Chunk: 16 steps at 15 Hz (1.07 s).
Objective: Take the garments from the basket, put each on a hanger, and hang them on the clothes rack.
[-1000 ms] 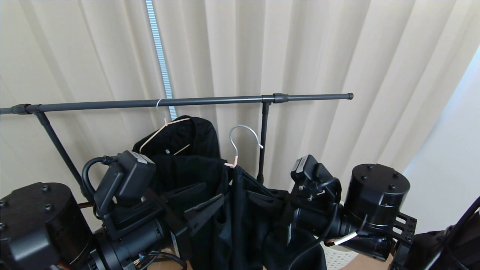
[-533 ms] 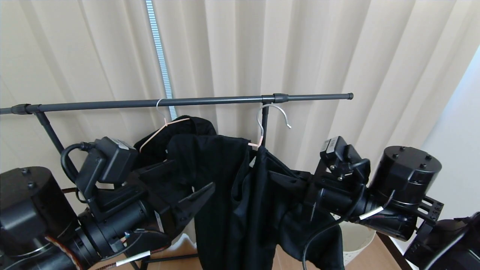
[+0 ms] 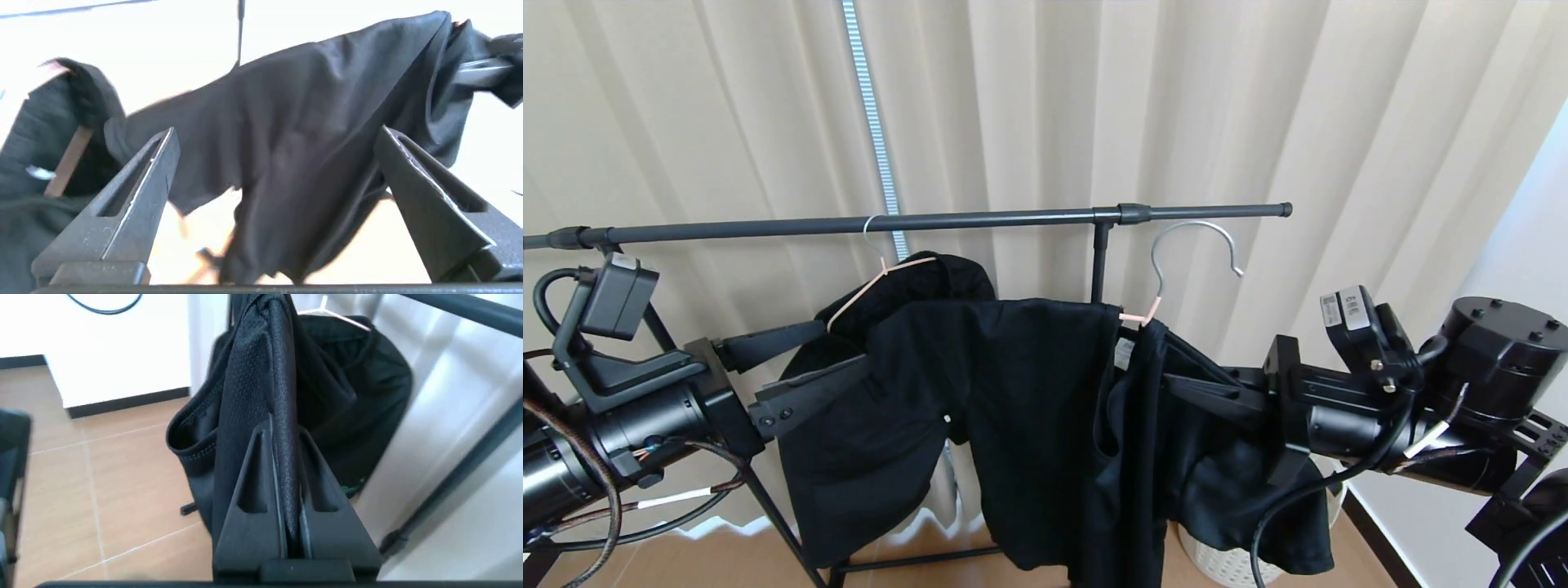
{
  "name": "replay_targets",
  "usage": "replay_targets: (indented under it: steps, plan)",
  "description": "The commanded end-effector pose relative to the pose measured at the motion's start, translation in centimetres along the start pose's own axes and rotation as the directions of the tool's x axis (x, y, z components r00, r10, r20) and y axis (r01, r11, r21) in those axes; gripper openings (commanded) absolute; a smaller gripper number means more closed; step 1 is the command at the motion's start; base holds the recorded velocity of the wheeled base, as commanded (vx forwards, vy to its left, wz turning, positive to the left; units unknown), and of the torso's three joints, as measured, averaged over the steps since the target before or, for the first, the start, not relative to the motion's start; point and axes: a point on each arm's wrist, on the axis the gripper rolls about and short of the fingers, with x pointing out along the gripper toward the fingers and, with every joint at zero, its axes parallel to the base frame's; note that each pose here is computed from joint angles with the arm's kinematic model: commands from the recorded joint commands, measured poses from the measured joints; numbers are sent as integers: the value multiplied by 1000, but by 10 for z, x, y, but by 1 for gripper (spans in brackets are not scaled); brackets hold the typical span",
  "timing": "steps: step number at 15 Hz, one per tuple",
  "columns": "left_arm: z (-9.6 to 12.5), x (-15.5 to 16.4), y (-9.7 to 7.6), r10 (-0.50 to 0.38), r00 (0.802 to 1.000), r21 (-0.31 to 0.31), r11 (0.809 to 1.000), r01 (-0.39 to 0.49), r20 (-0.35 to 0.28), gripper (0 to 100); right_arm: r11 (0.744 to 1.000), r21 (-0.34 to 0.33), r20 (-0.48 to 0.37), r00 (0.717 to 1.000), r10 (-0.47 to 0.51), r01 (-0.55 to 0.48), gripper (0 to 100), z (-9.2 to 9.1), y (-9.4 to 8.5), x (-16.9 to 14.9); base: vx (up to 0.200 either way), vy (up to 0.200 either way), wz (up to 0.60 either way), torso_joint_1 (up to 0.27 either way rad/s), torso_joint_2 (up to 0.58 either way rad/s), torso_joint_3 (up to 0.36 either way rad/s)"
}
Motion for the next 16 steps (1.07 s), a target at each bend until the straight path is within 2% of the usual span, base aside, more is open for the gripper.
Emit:
replay_targets:
  steps: [1,5,9,10,16]
  plan:
    - [-11,3,15,26,999,-44,999,-28,-44,100,999,-16,24,999,41,-41,0,7,1,-12,0,0,0,0,0,0]
    - [-24,9,15,4,996,-79,997,-11,-87,100,997,-27,36,997,68,-67,0,11,2,-16,0,0,0,0,0,0]
    - [-28,13,16,-7,994,-94,996,-3,-105,100,997,-42,49,996,70,-68,0,16,5,-18,0,0,0,0,0,0]
    - [-30,16,15,-13,994,-98,995,2,-112,0,997,-41,48,996,68,-66,0,16,4,-18,0,0,0,0,0,0]
    - [-26,16,20,6,995,-90,996,-15,-98,0,998,-46,51,998,42,-40,0,17,-2,-22,0,0,0,0,0,0]
